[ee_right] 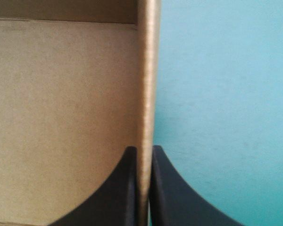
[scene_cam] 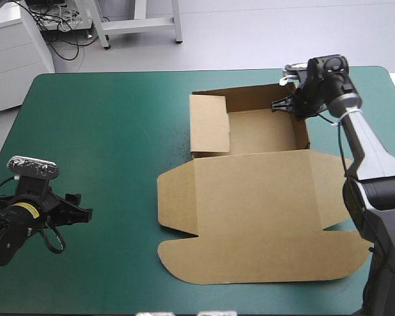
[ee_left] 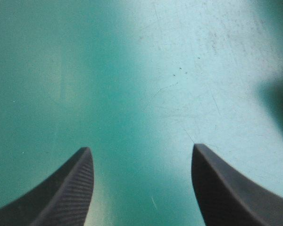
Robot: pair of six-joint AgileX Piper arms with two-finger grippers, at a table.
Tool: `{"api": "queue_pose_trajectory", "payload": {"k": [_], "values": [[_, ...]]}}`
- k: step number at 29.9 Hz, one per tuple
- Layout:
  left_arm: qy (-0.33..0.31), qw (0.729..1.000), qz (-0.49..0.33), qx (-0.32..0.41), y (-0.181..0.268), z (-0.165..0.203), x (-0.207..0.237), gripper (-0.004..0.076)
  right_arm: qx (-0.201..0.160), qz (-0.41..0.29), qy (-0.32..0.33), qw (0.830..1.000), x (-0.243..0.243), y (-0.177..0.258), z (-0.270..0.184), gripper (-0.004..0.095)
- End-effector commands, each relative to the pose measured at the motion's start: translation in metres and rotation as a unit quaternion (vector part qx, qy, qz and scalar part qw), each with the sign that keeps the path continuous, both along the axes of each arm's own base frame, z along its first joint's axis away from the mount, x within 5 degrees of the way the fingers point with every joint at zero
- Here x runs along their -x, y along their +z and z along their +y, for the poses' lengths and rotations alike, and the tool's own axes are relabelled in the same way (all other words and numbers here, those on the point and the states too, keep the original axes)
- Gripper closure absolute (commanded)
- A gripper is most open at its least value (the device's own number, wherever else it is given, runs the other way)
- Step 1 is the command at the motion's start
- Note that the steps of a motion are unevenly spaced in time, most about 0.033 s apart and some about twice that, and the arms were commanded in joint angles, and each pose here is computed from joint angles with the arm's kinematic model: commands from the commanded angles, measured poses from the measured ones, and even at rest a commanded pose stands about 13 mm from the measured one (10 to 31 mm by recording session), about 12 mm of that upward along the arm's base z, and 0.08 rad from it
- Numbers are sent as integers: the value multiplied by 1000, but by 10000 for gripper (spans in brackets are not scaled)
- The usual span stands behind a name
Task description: Fold the box
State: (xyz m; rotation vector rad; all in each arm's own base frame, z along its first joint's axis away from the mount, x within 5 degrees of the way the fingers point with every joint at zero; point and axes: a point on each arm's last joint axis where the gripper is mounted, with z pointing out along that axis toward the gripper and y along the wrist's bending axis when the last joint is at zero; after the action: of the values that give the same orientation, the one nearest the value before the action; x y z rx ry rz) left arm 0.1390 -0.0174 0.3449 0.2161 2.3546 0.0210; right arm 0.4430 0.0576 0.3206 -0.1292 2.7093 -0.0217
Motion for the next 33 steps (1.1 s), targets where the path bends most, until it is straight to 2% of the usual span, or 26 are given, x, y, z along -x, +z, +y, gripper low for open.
{"api": "queue_pose_trajectory", "payload": {"k": [1,13,25,33], "values": [[0,999,-42,13,12,-1,-2,293,1,-62,-29,998,22,54,-36,926],[-4,999,-42,9,12,-1,-1,293,-30,-41,-137,989,47,49,-145,923],[-6,1000,-28,6,10,-1,0,295,51,-48,-210,975,61,49,-203,919],[-6,999,-33,7,12,0,6,295,47,-22,-229,972,51,23,-219,916]]}}
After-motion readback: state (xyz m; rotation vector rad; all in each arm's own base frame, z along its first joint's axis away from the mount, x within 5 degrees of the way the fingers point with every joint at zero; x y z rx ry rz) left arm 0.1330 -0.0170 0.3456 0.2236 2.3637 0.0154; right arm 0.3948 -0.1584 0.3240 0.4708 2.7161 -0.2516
